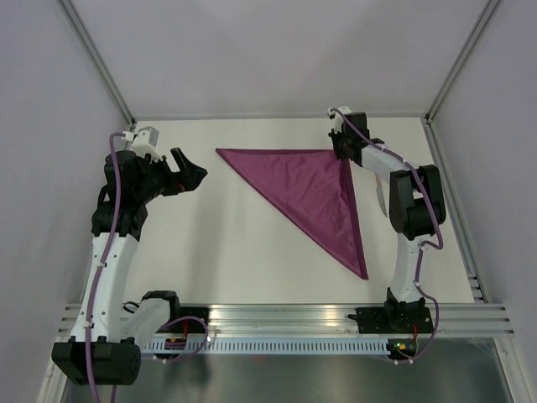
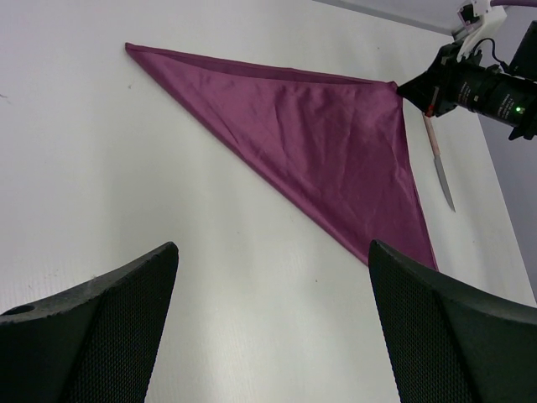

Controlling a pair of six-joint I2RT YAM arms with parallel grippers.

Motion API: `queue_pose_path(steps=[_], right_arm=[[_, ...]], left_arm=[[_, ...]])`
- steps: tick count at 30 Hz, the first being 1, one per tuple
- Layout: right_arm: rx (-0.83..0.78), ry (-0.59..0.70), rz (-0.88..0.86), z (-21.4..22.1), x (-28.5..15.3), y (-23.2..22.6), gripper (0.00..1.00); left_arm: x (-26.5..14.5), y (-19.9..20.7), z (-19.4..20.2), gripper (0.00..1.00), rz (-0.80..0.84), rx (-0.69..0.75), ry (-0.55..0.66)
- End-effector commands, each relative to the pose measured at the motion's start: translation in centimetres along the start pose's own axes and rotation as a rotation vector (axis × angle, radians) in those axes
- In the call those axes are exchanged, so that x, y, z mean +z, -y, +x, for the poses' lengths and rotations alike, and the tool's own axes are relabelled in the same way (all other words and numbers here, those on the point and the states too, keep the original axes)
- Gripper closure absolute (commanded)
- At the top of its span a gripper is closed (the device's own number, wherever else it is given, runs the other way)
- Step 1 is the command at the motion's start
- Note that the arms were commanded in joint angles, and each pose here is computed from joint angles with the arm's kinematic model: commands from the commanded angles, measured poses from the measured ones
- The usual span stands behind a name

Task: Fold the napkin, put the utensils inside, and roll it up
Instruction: Fold the napkin at the center of the board.

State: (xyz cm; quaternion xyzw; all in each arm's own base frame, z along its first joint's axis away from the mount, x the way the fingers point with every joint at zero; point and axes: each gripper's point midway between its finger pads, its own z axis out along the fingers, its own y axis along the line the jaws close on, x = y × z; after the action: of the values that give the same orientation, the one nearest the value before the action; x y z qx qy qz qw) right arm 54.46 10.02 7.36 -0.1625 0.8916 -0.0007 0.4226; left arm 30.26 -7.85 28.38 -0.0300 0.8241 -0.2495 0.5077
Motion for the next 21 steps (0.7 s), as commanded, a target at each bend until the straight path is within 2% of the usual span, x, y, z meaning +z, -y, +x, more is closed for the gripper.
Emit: queue_pose_path(steps=[1,21], right_arm=[[0.024,0.054,0.033,-1.9,0.4,1.4,0.99],[0.056,0.038,0.062,-1.1,1.3,3.8,1.00]], left_arm=[[0.2,0.4,-0.5,0.03,0.027,-0.006,0.018],[0.3,0.4,-0.3,0.03,0.033,-0.008,0.011]])
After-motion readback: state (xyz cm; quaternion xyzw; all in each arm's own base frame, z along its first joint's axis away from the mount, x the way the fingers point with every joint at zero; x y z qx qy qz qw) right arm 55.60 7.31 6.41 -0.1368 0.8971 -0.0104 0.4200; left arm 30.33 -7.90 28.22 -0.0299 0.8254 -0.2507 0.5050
